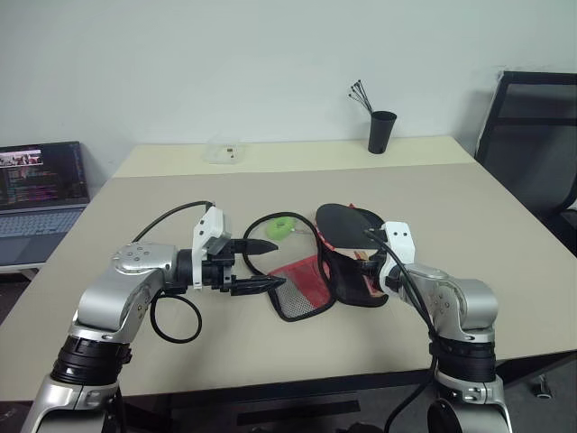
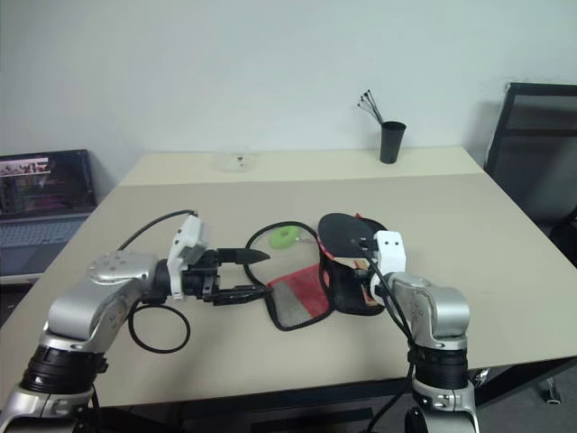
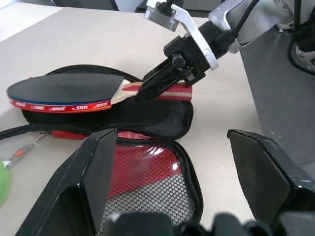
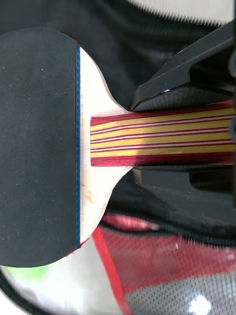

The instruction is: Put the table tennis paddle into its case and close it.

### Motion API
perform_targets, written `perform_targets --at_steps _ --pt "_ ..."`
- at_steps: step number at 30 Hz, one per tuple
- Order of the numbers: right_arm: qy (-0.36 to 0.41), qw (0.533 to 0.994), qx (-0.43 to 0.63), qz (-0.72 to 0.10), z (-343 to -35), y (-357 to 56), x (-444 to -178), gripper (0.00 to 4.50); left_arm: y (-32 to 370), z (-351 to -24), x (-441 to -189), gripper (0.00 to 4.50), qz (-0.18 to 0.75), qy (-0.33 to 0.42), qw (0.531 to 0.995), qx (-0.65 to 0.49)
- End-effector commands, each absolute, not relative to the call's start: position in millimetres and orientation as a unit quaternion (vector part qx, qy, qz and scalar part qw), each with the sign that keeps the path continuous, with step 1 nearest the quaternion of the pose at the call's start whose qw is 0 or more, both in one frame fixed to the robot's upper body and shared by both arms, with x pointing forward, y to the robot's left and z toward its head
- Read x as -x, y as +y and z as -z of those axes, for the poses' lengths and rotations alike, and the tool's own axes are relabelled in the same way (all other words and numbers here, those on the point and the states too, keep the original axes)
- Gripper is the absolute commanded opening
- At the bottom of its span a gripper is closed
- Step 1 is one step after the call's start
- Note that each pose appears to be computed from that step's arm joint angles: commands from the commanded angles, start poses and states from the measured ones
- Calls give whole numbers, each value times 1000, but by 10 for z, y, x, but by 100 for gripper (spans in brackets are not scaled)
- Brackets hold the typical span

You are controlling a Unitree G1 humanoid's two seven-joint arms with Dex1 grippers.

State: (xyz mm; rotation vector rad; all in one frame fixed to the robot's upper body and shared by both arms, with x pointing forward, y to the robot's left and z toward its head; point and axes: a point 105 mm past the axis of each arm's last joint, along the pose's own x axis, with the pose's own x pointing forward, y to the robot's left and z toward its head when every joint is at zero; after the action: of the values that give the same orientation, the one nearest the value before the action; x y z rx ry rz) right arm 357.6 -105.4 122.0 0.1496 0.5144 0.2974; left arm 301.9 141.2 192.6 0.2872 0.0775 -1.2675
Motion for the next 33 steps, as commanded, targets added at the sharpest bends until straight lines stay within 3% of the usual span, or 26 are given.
perform_targets --at_steps 1,11,21,24,28,33 --pt "219 963 -64 -142 -1338 -1064 -3598 109 1417 -2053 -2984 391 589 11 796 -138" --pt "231 963 -64 -123 -1205 -1076 -3609 109 1404 -2053 -2997 391 589 10 796 -140" --pt "213 966 -44 -142 -1292 -1076 -3544 445 1470 -2021 -2997 391 576 14 805 -144" --pt "194 962 -33 -190 -1445 -993 -3455 445 1526 -2008 -3024 391 560 15 816 -144" --pt "172 931 -39 -319 -1694 -734 -3196 445 1668 -1964 -3094 391 523 22 840 -146" --pt "163 908 -9 -386 -1816 -760 -3025 445 1806 -1902 -3121 391 498 35 854 -147"
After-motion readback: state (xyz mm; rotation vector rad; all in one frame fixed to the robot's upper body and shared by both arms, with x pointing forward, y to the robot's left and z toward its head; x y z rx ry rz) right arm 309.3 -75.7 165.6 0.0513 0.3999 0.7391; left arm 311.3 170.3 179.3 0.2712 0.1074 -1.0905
